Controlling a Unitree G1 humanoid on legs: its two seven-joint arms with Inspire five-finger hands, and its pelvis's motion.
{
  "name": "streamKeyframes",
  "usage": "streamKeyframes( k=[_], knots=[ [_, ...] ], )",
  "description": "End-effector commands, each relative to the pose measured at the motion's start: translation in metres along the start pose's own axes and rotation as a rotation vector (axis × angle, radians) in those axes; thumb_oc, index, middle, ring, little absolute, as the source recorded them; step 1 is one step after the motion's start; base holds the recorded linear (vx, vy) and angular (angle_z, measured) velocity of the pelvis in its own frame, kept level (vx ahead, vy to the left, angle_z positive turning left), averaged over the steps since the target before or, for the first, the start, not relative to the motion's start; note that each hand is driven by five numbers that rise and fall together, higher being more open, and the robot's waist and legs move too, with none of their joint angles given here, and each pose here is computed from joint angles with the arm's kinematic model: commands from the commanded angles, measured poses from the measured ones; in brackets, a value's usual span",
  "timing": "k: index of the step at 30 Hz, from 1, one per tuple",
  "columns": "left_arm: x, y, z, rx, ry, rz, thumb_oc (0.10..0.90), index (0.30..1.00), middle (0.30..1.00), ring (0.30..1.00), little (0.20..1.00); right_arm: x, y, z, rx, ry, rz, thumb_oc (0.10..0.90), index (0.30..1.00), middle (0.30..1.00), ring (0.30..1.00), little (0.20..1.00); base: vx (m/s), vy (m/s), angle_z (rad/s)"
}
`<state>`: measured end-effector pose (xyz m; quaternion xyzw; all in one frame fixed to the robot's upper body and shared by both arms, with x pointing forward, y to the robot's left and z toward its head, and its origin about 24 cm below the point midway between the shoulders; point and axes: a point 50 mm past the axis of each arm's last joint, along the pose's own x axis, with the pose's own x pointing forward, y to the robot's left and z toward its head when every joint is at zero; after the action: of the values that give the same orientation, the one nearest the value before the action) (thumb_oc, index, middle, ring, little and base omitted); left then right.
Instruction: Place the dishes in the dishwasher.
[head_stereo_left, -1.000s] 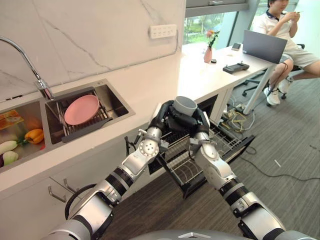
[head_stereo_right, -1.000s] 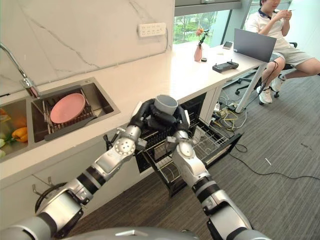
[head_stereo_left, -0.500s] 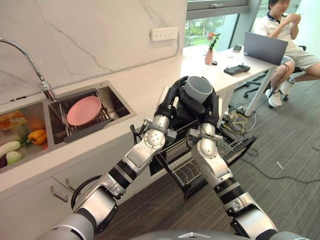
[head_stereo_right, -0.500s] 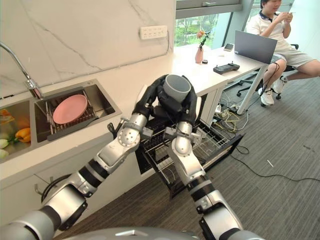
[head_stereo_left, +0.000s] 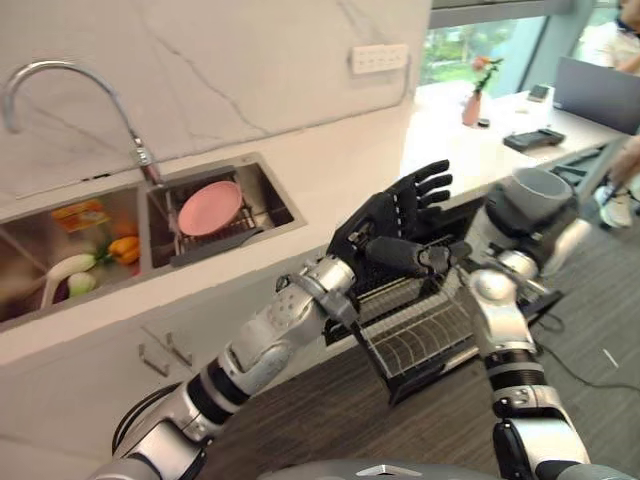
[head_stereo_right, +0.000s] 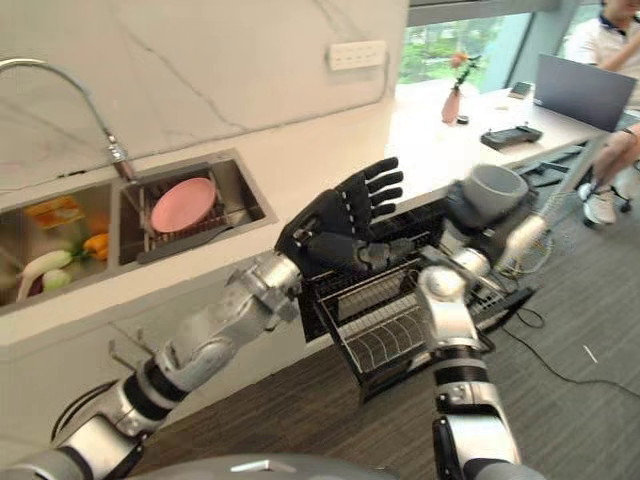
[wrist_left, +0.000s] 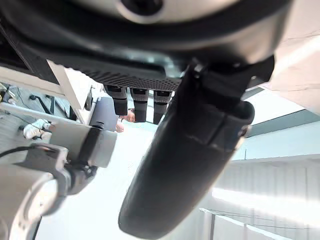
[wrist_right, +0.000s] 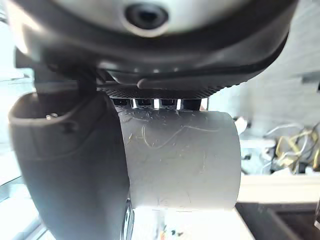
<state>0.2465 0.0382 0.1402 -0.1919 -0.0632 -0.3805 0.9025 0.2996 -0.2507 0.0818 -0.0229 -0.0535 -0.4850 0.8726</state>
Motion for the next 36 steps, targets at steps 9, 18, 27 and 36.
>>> streamKeyframes(
  k=[9,18,27,36],
  knots=[
    [-0.084,0.027,-0.061,-0.425,0.318,0.067,0.8,0.9,0.9,0.9,0.9,-0.008,0.016,0.017,-0.003,-0.147,0.44,0.4,0.3,0.3,0.3,0.3,0.02,-0.009,0.01],
    [-0.188,0.068,-0.107,-0.4,0.623,0.381,0.8,0.9,0.9,0.9,0.9,-0.02,0.01,-0.021,-0.179,-0.056,0.705,0.4,0.3,0.3,0.3,0.3,0.0,0.0,0.02],
    [-0.279,0.111,-0.127,0.1,0.988,0.57,0.8,0.9,0.9,0.9,0.9,-0.009,-0.007,-0.062,-0.392,0.078,0.724,0.4,0.3,0.3,0.3,0.3,0.0,0.018,0.15],
    [-0.339,0.101,-0.157,0.14,1.201,0.797,0.8,0.9,0.9,0.9,0.9,-0.002,-0.026,-0.099,-0.642,0.197,0.625,0.4,0.3,0.3,0.3,0.3,-0.02,0.019,0.24]
  ],
)
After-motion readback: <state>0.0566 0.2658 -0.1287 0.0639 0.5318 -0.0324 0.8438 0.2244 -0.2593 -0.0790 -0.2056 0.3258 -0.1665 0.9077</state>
